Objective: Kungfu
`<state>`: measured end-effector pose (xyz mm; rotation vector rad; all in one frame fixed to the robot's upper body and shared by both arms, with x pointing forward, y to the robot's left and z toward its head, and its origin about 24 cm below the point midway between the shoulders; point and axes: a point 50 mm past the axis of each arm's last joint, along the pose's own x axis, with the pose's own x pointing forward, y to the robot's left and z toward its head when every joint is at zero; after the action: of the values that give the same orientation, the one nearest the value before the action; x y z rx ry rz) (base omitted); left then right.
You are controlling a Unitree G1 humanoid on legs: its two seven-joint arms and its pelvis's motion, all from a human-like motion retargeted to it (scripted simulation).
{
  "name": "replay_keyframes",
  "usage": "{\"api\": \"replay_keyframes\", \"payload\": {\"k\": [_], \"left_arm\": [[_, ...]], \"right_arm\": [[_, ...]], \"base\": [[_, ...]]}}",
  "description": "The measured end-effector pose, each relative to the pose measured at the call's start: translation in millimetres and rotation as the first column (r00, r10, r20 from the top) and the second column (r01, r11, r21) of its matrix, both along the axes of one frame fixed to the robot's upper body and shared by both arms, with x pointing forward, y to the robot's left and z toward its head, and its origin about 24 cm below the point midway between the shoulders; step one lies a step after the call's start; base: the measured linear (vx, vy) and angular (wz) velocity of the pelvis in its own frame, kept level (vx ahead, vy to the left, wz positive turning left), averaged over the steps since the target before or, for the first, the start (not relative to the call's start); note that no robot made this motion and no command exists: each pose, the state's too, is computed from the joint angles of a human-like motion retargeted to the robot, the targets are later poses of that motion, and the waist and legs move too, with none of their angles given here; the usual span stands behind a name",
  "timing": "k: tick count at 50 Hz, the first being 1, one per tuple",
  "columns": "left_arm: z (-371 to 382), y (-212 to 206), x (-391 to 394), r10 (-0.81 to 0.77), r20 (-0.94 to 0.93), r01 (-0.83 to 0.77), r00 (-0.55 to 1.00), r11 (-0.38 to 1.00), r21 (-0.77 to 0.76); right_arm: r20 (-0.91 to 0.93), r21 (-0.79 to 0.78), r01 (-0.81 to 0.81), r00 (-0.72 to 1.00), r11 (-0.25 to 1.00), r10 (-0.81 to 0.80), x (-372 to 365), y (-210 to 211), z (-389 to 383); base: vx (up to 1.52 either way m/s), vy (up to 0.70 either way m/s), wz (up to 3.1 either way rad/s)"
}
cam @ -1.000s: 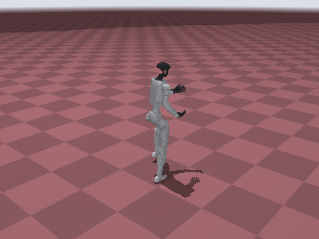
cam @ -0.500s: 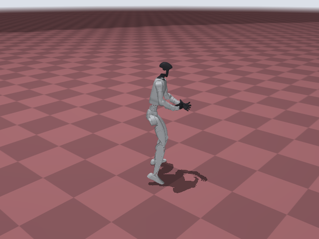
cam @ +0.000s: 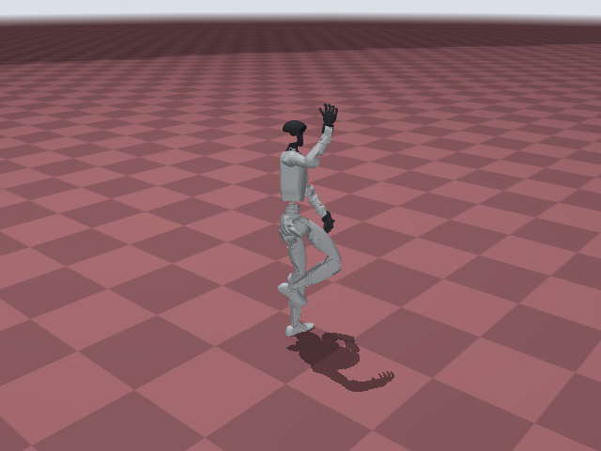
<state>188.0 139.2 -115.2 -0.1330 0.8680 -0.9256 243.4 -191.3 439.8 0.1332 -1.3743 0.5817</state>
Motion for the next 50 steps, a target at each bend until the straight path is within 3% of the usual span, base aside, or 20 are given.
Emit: {"api": "replay_keyframes", "payload": {"k": [5,11,17,24,29,33,35,37,40,42,45,50], "left_arm": [[22,8,36,0.059,0.161,-0.065,0.985,0.997,0.032],[44,4,65,0.235,0.217,-0.214,0.947,0.97,-0.118],[71,1,91,0.316,0.295,-0.253,0.902,0.939,-0.232],[95,-12,108,0.377,0.404,-0.264,0.834,0.914,-0.308],[101,-36,105,0.46,0.387,-0.28,0.799,0.854,-0.438],[103,-82,88,0.421,0.259,-0.163,0.87,0.739,-0.654],[109,-109,76,0.349,0.213,-0.061,0.913,0.632,-0.773],[105,-121,66,0.35,0.157,-0.081,0.924,0.576,-0.813],[97,-126,57,0.417,0.039,-0.196,0.908,0.507,-0.84],[79,-119,46,0.442,-0.028,-0.286,0.897,0.53,-0.798],[68,-108,38,0.495,-0.028,-0.347,0.869,0.566,-0.748],[70,-81,46,0.526,0.116,-0.324,0.843,0.668,-0.67]], "right_arm": [[-0.047,0.013,-0.096,0.994,0.995,0.097,3,11,-19],[-0.097,-0.007,-0.213,0.973,0.977,0.211,9,27,-31],[-0.162,-0.032,-0.307,0.941,0.951,0.298,17,49,-43],[-0.415,-0.047,-0.526,0.784,0.849,0.462,44,110,-96],[-0.631,0.038,-0.787,0.459,0.616,0.626,45,181,-177],[-0.743,0.256,-0.896,0.058,0.363,0.667,29,223,-267],[-0.719,0.459,-0.867,-0.234,0.195,0.654,12,235,-314],[-0.65,0.622,-0.777,-0.444,0.096,0.616,0,236,-344],[-0.562,0.78,-0.623,-0.65,0.065,0.512,-16,230,-377],[-0.569,0.791,-0.6,-0.649,0.12,0.506,-18,230,-386],[-0.674,0.688,-0.702,-0.527,0.182,0.518,-10,231,-370],[-0.723,0.387,-0.874,-0.09,0.293,0.685,20,200,-284]], "base": [[0.0,0.15,0.1],[-0.09,0.11,-0.48],[-0.1,0.08,-0.59],[-0.08,0.03,-0.09],[-0.04,0.02,-0.06],[-0.07,0.07,0.45],[-0.25,0.13,-0.29],[-0.2,0.14,-0.05],[-0.15,0.14,0.3],[-0.09,-0.01,0.2],[-0.01,-0.01,0.72],[0.0,-0.14,0.98]]}}
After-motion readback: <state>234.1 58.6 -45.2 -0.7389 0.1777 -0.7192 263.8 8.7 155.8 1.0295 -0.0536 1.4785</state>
